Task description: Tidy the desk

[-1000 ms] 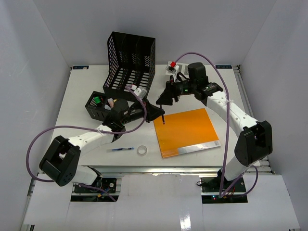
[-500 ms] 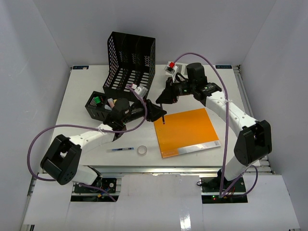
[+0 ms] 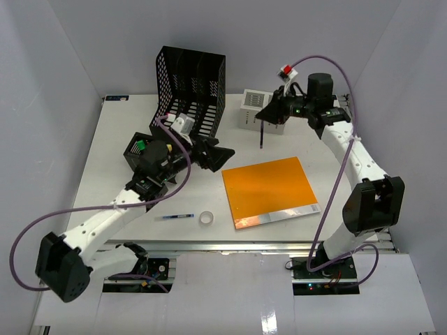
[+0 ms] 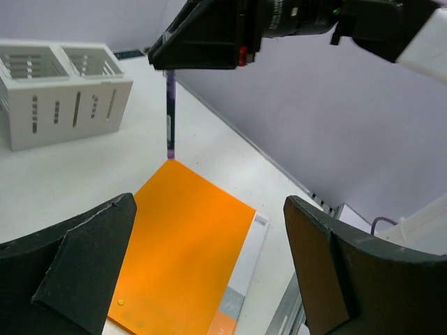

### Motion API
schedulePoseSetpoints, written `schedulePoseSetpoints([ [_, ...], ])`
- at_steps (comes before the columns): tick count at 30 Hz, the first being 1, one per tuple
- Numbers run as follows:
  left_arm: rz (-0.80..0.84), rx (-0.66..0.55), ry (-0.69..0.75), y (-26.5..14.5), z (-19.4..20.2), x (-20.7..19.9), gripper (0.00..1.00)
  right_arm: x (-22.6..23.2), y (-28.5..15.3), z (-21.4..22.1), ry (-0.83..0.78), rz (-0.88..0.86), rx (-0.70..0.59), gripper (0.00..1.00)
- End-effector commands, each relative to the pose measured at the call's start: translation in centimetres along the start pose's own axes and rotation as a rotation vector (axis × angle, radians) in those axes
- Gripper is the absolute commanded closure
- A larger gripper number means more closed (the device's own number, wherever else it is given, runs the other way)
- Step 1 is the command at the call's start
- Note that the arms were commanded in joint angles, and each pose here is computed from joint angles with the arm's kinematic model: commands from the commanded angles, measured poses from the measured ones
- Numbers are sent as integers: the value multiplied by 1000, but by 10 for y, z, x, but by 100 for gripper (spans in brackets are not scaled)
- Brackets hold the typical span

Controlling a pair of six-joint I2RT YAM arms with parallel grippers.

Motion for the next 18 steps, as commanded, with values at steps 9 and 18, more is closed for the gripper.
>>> schedulePoseSetpoints([
  [9,-507,138,-496,-129,82,2,2,-123,-8,-99,-264,573,-334,92],
  [18,-648,108,-672,-157,102,4,2,-170,22,-87,-292,604,-370,92],
])
Point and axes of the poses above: each gripper's point midway between its finger pads, its own y axis out along the fingers, its own x axis along the line the jaws close on, z = x × y, the point moved 9 cm from there along -y, back along the fingers, and after that the axes turned 4 degrees about y, right-handed, at the moved point
